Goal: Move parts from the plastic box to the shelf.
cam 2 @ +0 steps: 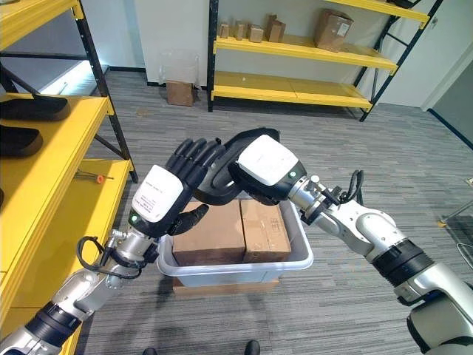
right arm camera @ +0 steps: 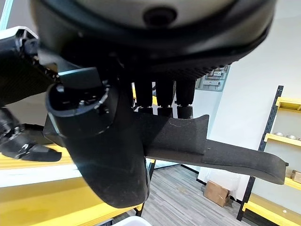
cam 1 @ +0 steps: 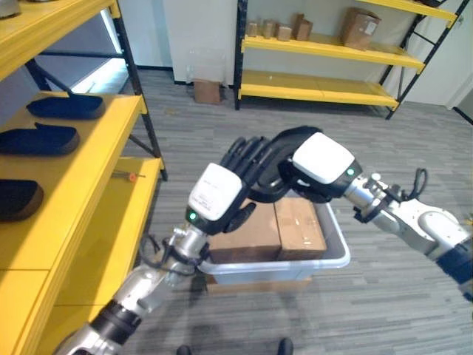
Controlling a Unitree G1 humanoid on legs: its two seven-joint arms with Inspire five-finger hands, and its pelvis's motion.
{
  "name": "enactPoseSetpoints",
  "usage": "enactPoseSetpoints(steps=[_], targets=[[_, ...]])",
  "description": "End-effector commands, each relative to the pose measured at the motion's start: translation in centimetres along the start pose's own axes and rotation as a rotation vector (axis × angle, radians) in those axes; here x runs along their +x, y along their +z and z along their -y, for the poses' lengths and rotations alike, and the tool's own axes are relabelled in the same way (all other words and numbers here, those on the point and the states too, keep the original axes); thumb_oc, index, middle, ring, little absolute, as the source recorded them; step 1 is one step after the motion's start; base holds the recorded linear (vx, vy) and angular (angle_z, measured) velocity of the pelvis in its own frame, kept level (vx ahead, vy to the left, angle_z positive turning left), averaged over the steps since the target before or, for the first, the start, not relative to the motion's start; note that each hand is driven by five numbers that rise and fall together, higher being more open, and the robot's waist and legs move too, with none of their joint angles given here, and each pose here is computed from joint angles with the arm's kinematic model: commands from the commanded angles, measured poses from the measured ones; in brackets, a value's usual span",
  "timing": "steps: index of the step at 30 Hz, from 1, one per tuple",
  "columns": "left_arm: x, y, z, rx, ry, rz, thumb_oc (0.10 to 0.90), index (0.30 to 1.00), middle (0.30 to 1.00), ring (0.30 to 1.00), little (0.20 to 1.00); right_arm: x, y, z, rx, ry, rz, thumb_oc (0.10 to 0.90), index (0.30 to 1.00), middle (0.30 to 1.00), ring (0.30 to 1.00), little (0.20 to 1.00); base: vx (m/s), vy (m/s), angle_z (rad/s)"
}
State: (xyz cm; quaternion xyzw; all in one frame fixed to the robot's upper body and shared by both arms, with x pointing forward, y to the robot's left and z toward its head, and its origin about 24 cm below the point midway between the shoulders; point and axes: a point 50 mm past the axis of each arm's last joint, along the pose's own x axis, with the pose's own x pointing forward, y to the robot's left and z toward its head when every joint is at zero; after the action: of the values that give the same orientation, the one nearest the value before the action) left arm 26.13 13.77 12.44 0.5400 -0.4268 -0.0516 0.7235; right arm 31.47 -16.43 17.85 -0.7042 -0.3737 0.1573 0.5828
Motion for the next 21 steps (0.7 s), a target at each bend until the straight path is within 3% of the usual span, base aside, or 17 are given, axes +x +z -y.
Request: enactPoseSetpoints(steps=[1, 21], targets=[[3.9, 0.2, -2.0, 0.065, 0.191, 0.093, 0.9, 1.0, 1.0, 1.0, 1.0, 3.6, -1.0, 8.7, -0.037, -0.407, 0.0, 0.4, 0.3, 0.3, 0.3, 0.3, 0.0, 0.0, 0.0], [4.0, -2.0, 0.8, 0.123, 0.114, -0.036, 0.9, 1.0, 1.0, 1.0, 1.0, 4.7, -0.3, 10.0, 0.025, -0.507, 0.015, 0.4, 0.3, 0.3, 0.3, 0.3, 0.0, 0.0, -0.02]])
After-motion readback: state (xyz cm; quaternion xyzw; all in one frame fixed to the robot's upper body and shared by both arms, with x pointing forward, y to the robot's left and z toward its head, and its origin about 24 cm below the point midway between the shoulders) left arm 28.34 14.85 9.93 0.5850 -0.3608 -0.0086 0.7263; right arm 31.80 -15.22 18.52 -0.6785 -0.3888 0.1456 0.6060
